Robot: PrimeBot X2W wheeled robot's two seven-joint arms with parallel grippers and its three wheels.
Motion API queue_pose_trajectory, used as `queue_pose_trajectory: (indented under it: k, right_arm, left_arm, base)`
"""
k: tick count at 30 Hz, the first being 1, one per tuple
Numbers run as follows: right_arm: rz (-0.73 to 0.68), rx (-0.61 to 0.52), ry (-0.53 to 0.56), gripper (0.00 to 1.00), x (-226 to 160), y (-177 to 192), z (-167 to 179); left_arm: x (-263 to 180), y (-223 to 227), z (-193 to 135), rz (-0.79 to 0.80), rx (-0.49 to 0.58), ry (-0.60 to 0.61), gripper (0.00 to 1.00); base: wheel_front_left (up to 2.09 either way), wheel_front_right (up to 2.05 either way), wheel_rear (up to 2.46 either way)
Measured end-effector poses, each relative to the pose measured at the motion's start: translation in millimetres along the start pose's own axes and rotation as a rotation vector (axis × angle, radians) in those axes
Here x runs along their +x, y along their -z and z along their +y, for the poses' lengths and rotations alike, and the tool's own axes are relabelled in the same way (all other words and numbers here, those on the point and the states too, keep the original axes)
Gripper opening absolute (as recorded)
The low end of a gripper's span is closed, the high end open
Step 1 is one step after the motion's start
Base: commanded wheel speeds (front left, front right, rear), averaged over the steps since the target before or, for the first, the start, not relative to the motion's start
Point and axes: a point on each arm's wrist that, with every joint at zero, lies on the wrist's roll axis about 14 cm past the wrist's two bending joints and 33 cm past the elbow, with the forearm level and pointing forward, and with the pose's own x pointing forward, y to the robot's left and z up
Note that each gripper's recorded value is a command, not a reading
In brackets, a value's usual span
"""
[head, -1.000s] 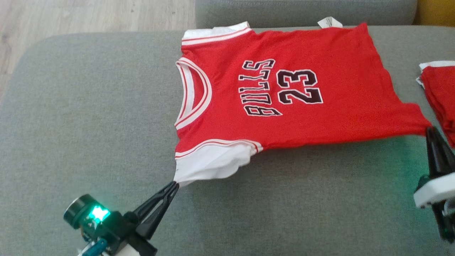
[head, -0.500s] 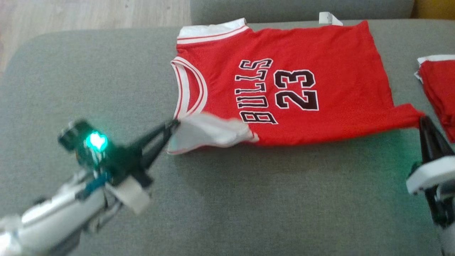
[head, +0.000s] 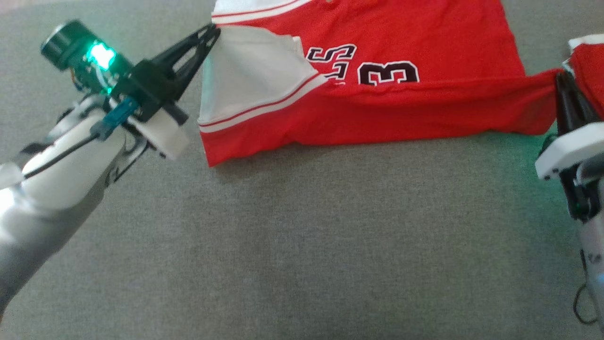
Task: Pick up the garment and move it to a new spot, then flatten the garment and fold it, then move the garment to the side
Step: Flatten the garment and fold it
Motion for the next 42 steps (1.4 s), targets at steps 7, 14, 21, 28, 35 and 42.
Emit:
queue_pose_trajectory:
  k: [7, 14, 21, 28, 35, 42]
  right_arm:
    - [0.029, -0.012, -0.02, 1.0, 29.6, 6.9, 6.5]
    - [-0.013, -0.018, -0.034, 1.0, 32.6, 4.6, 12.9]
    - [-0.011, 0.011, -0.033, 1.0, 8.4, 16.0, 17.2]
    - [0.033, 0.029, -0.058, 1.0, -13.3, 34.4, 31.2]
    - [0.03, 0.035, -0.04, 1.0, -18.8, 35.3, 23.1]
    - [0.045, 0.031, -0.026, 1.0, -21.4, 42.1, 16.3]
  left_arm:
    - [24.7, 22.8, 15.3, 0.039, 0.027, -0.047, 1.0]
    - [17.9, 27.1, 28.2, 0.037, -0.088, -0.205, 1.0]
    - [-30.8, 62.7, -36.0, 0.107, -0.514, -0.341, 1.0]
    - [-53.4, 82.6, -103.1, 0.198, -0.732, -0.305, 1.0]
    - [-61.7, 123.0, -125.9, 0.405, -0.782, -0.282, 1.0]
    - [-52.8, 133.4, -123.0, 0.453, -0.764, -0.287, 1.0]
  base:
    - [0.0, 0.0, 0.0]
    - [0.0, 0.0, 0.0]
    - [0.0, 0.0, 0.0]
    - [0.0, 0.0, 0.0]
    - [0.0, 0.0, 0.0]
    - [0.0, 0.0, 0.0]
